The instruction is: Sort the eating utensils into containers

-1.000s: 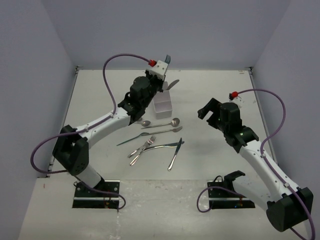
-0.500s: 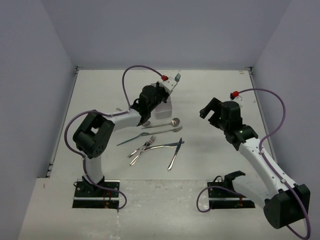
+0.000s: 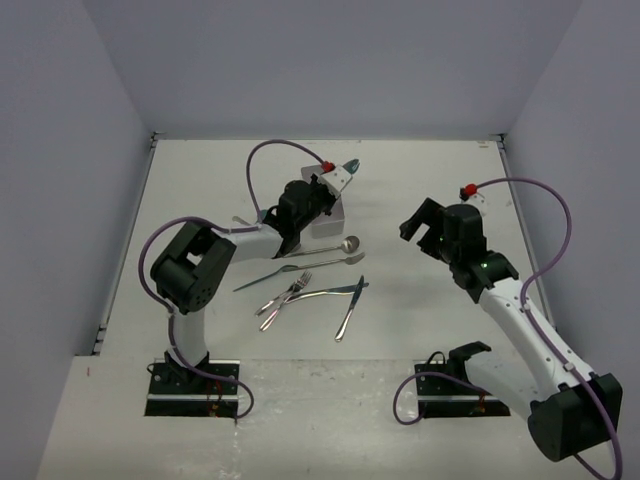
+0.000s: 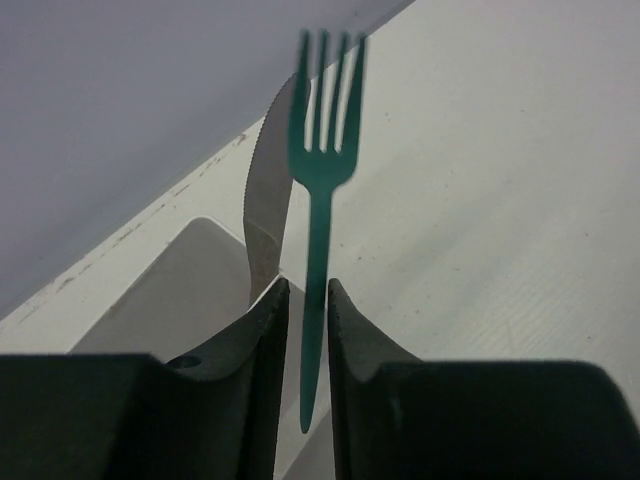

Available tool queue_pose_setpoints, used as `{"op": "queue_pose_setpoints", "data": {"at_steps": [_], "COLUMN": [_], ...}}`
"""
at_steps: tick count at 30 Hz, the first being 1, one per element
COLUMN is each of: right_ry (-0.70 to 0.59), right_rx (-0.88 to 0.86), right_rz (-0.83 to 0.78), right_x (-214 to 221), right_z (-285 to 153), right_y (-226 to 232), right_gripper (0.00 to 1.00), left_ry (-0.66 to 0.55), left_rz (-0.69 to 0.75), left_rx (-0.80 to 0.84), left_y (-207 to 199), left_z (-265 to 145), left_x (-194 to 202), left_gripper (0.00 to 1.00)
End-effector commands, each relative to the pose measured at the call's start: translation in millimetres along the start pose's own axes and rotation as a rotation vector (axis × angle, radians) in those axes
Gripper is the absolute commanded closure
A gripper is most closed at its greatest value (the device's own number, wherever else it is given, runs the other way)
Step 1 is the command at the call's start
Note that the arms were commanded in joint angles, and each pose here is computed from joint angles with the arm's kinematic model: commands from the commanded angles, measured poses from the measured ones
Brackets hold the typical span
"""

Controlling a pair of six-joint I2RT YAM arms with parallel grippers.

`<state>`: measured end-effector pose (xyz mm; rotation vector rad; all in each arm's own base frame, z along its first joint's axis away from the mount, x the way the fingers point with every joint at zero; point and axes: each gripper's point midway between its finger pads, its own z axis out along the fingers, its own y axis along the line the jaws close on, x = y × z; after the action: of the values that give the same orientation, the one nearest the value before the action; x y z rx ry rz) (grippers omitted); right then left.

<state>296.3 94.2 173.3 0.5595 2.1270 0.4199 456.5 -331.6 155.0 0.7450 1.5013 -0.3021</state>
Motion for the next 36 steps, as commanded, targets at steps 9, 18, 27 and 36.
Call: {"op": "queue_pose_setpoints", "data": {"at_steps": [9,18,27,36], "right_ry": [-0.034,0.068,0.355,0.530], "right_rx": [-0.015,0.038,0.149,0.314], "right_rz": [-0.033,-0.058,-0.088,-0.238], "right_x": [-6.4,25.0,135.3,208.1], "right_z": [-21.1,-27.4,-30.0,-22.8], "right_y": [-4.2,-4.7,17.5,51.8], "right_gripper": [0.01,0.01,0.01,0.01], "left_ry": [-0.067,-0.070,0.357,0.435], "left_rz": [-0.081,-0.193,-0.677,-0.853], "left_rx": [-0.021,-0.160,-0.543,-0.451], "left_y": [4.2,-8.3,20.3,-5.9], "left_z": [-13.5,-84.7,-216.9,-293.3], "left_x": [-36.7,-129.7,-62.1,-23.2], "left_gripper": [0.41,0.00,0.00,0.00]}}
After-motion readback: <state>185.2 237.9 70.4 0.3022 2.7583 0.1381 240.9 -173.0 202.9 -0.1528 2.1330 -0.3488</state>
